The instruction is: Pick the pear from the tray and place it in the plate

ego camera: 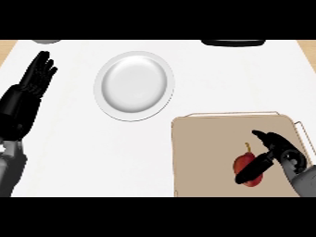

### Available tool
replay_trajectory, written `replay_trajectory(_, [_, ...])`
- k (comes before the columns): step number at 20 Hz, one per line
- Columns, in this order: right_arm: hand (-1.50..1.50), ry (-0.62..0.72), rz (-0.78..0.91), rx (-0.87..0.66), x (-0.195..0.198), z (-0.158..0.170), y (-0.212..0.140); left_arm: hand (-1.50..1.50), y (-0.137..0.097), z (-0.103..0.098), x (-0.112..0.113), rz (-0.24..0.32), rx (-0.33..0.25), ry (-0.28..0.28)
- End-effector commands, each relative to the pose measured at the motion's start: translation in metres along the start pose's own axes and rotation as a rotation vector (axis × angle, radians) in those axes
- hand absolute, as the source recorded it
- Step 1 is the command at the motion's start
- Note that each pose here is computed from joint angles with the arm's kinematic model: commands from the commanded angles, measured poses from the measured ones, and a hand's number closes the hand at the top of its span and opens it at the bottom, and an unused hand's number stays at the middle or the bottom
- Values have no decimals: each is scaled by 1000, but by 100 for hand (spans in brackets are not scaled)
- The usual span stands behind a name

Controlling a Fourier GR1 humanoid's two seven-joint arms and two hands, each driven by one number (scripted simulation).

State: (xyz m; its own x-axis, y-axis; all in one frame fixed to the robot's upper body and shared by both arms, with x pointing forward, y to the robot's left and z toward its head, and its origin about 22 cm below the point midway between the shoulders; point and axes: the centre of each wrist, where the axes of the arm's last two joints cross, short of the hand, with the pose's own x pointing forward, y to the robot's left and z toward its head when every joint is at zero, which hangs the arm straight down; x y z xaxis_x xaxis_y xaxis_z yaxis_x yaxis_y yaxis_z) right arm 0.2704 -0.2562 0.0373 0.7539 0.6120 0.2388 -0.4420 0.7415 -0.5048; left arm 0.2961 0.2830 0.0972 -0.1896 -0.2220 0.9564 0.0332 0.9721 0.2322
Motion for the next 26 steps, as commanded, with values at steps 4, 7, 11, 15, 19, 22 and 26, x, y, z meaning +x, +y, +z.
replay_trajectory(4, [-150,168,64,27,-11,-21,22,0,-3,-10,3,0,-4,-3])
replay_trajectory(7, [150,34,-18,-113,-17,-28,20,0,11,2,6,-7,-1,-17])
replay_trajectory(11, [150,30,62,-273,-4,-22,9,0,-1,-6,4,2,-8,6])
replay_trajectory(15, [150,-108,180,-422,17,-34,-12,0,-10,-4,2,2,-26,9])
replay_trajectory(19, [150,-401,478,-599,43,10,-79,0,-22,-13,17,25,-81,-46])
replay_trajectory(22, [150,-573,606,-685,46,16,-100,0,-23,-15,16,26,-94,-46])
replay_trajectory(26, [150,-780,640,-719,50,22,-142,0,-19,-15,16,13,-97,-56])
